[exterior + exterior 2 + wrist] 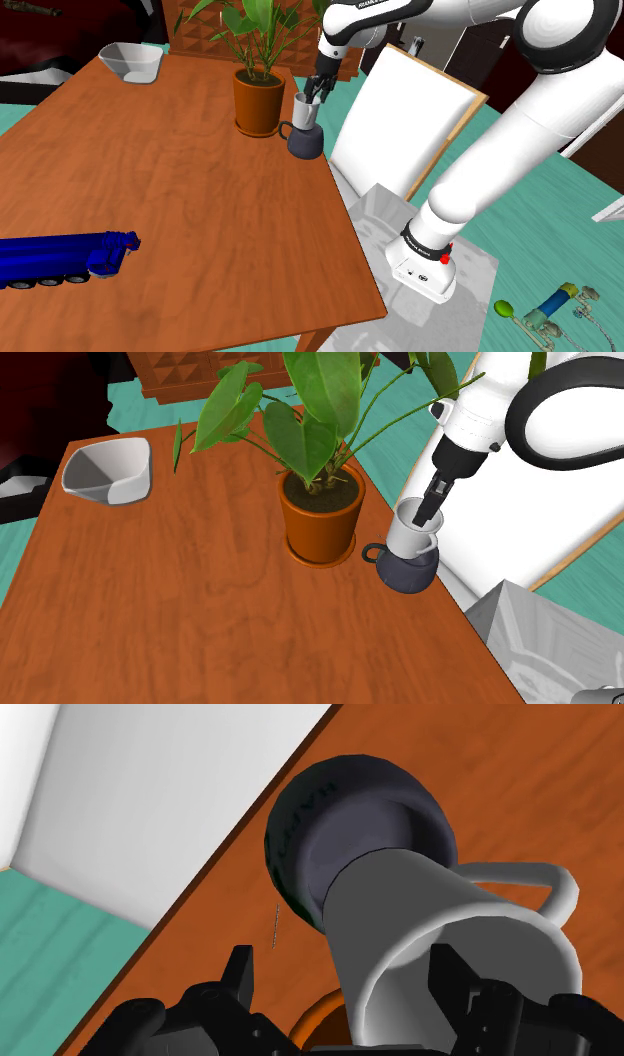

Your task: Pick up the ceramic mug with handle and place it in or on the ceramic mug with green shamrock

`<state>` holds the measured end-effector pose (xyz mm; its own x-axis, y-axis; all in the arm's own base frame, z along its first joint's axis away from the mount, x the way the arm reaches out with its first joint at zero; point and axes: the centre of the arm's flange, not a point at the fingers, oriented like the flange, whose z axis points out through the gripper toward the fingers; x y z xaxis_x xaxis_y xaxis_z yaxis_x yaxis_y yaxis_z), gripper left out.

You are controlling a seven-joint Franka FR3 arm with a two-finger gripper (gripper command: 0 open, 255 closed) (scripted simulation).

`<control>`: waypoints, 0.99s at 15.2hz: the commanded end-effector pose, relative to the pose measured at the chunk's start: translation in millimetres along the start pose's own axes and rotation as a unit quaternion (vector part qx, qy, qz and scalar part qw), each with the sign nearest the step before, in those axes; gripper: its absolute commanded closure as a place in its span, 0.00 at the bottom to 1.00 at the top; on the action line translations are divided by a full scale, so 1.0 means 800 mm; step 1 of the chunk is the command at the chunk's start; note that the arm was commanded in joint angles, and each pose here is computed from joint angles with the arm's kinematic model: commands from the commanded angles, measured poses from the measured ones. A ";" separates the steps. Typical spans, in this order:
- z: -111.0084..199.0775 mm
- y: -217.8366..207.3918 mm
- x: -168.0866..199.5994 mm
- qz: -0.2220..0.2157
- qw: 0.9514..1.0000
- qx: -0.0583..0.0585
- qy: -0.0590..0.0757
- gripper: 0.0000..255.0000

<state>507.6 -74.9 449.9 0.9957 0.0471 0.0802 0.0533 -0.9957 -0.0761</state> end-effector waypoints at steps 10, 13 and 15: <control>-0.063 0.000 0.000 0.000 1.000 0.000 0.000 0.00; -0.063 0.000 0.000 0.000 1.000 0.000 0.000 0.00; -0.062 0.000 0.000 0.000 1.000 0.000 0.000 0.00</control>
<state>503.8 -79.0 499.6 0.9957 0.0471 0.0803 0.0533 -0.9957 -0.0761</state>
